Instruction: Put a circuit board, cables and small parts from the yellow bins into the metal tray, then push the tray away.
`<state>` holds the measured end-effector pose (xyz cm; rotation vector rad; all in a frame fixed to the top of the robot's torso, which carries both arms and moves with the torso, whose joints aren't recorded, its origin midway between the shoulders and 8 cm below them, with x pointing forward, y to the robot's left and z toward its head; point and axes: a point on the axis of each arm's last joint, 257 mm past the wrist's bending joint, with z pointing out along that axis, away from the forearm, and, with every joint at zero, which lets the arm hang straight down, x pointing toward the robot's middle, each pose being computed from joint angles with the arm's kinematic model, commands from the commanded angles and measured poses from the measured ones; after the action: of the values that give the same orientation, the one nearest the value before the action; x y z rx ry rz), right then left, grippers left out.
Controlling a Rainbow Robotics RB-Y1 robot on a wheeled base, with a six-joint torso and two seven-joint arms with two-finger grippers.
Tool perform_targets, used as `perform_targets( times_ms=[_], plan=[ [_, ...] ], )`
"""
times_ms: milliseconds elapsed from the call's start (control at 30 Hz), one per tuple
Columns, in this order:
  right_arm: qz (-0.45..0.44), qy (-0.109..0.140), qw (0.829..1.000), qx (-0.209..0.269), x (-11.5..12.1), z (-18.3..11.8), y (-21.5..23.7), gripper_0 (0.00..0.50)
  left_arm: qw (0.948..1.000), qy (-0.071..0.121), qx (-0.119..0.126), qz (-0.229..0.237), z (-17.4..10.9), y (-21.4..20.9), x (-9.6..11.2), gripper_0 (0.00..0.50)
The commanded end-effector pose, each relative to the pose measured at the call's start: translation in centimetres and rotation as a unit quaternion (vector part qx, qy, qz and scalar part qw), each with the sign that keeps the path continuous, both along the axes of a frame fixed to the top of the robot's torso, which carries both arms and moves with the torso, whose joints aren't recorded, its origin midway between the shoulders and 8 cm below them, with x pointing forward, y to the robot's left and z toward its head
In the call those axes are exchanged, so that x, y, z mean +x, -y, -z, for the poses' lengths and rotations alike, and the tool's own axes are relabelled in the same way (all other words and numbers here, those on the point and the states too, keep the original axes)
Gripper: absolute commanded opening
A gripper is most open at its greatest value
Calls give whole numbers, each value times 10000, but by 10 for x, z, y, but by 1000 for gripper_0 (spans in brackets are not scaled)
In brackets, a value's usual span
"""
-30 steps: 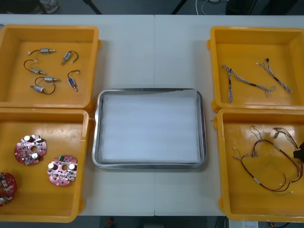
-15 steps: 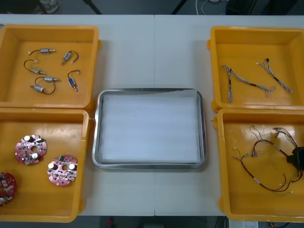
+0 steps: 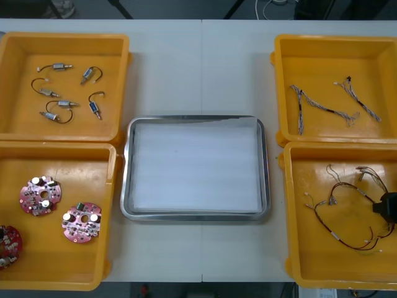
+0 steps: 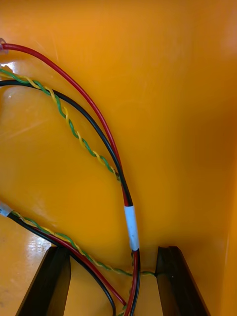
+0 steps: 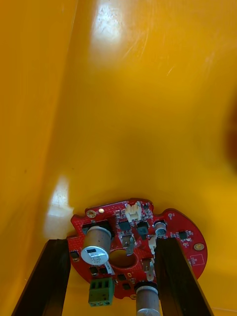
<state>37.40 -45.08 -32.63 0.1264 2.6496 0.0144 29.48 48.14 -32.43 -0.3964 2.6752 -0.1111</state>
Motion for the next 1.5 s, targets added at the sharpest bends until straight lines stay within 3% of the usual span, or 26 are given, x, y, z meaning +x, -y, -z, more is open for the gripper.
perform_targets(
  times_ms=[33, 67, 100, 433, 867, 1333, 1367, 1400, 1467, 1500],
  plan=[
    [-255, -251, 9992, -173, -15, 15, 6, 228, 9972, -230, 378, 610, 7, -10, -18, 500],
    [-262, -238, 9992, -166, -15, 14, 5, 71, 9971, -243, 374, 611, 8, -10, -19, 500],
    [-252, -239, 9993, -152, -15, 14, 4, 0, 9971, -258, 373, 606, 9, -11, -21, 500],
    [-314, -160, 9992, -191, -10, -10, 1, 0, 9971, -245, 332, 633, 15, -6, -24, 500],
    [-470, -113, 9978, -450, -16, -84, -3, 0, 9973, -207, 323, 631, 17, -3, -20, 500],
    [-771, -352, 9935, -757, -33, -146, -29, 0, 9972, -145, 399, 610, 14, -11, -11, 495],
    [-801, -356, 9931, -778, -34, -150, -32, 0, 9972, -145, 399, 610, 14, -11, -11, 402],
    [-826, -349, 9930, -775, -36, -153, -36, 0, 9972, -149, 408, 605, 15, -12, -11, 194],
    [-855, -317, 9931, -743, -37, -159, -42, 0, 9972, -131, 407, 616, 14, -11, -10, 0],
    [-892, -163, 9934, -696, -32, -165, -48, 0, 9972, -135, 409, 609, 14, -12, -10, 0]
  ],
)
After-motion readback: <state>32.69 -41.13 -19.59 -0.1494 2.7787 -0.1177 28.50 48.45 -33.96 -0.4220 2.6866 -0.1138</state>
